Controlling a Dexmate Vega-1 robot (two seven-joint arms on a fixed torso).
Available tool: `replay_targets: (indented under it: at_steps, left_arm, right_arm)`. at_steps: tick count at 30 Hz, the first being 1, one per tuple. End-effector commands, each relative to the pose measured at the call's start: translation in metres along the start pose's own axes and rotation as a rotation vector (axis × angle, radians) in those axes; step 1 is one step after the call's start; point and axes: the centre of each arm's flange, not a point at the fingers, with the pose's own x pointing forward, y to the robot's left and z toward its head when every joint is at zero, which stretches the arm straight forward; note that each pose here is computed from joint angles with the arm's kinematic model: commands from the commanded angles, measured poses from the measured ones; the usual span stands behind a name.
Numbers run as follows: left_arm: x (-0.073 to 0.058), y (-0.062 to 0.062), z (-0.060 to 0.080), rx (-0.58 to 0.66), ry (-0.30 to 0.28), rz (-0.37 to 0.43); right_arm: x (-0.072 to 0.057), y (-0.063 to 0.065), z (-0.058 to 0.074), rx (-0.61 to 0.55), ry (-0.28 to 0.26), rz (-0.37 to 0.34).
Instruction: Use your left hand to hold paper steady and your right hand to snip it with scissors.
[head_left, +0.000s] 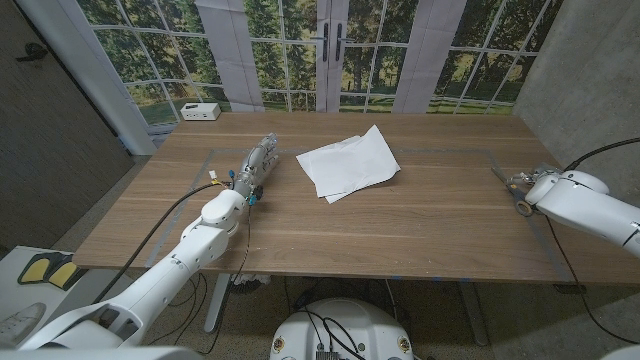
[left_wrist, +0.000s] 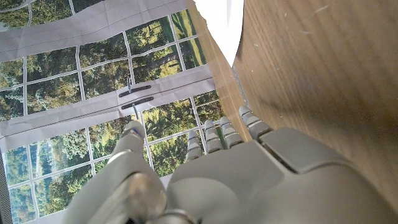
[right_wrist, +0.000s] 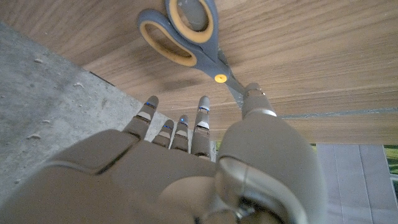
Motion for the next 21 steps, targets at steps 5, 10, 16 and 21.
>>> replay_targets:
  at_steps: [5, 10, 16, 21]
  left_arm:
    - [0.0010, -0.0025, -0.0008, 0.001, 0.005, -0.002]
    - [0.0020, -0.0030, -0.0002, 0.003, 0.006, -0.003]
    - [0.0026, -0.0034, -0.0009, 0.001, 0.008, -0.003]
    - [0.0030, -0.0034, -0.0014, 0.002, 0.008, -0.003]
  right_arm:
    - [0.0127, 0.0006, 0.0009, -0.022, 0.016, 0.053]
    - [0.0154, 0.0009, 0.0005, -0.020, 0.019, 0.062]
    - [0.0172, 0.0016, 0.0023, -0.034, 0.019, 0.072]
    - [0.0189, 0.0015, 0.0040, -0.042, 0.023, 0.078]
